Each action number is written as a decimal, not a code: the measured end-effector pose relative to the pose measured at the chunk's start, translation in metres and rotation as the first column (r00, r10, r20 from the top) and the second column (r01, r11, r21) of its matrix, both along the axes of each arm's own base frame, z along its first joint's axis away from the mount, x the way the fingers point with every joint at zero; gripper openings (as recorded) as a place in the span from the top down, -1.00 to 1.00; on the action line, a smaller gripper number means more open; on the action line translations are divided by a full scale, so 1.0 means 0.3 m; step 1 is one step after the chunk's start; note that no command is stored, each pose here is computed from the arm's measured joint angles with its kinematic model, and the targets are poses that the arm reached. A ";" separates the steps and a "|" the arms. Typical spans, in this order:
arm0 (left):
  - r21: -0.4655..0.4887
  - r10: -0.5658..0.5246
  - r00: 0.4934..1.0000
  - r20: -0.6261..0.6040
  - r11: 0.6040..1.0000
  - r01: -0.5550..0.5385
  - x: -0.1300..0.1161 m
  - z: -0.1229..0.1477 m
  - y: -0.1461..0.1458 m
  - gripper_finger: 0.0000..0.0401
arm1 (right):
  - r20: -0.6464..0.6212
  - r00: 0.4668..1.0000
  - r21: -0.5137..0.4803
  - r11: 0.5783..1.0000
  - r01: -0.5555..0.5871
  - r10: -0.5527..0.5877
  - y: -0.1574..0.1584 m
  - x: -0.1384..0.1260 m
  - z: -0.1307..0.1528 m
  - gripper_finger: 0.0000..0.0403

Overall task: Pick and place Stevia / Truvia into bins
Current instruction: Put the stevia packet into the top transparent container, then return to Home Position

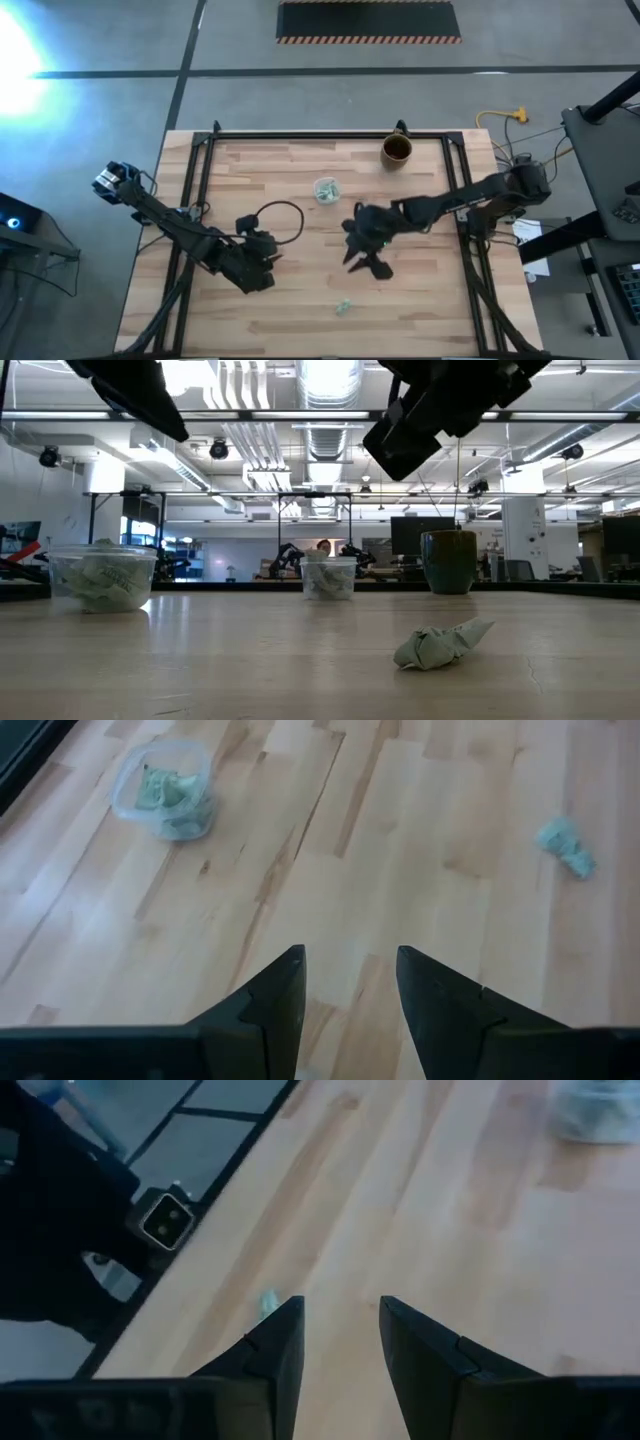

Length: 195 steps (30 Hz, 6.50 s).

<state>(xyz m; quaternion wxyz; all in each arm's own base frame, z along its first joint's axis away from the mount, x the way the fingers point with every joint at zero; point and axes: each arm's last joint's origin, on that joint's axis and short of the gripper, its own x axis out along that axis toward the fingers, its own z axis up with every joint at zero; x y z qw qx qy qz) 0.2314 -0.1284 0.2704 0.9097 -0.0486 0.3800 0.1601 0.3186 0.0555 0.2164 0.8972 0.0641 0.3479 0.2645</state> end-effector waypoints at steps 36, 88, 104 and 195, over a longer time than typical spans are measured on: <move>0.033 -0.019 0.993 -0.113 0.999 0.023 -0.084 0.029 0.047 0.29 | -0.195 0.972 -0.152 0.975 -0.163 0.133 0.388 0.130 -0.318 0.39; -0.046 0.045 0.999 -0.025 0.998 -0.046 -0.067 -0.002 0.033 0.29 | 0.207 0.716 -0.686 0.422 0.592 -0.667 -0.174 0.150 -0.021 0.96; 0.026 0.119 0.992 0.041 0.992 -0.120 -0.066 0.001 0.044 0.29 | 0.129 0.740 -0.620 0.529 0.580 -0.660 -0.370 0.152 -0.024 0.96; 0.226 -0.214 0.352 0.911 0.974 0.008 -0.346 -0.215 0.354 0.29 | 0.681 0.399 0.469 0.785 0.405 -0.613 -0.187 -0.693 -0.039 0.72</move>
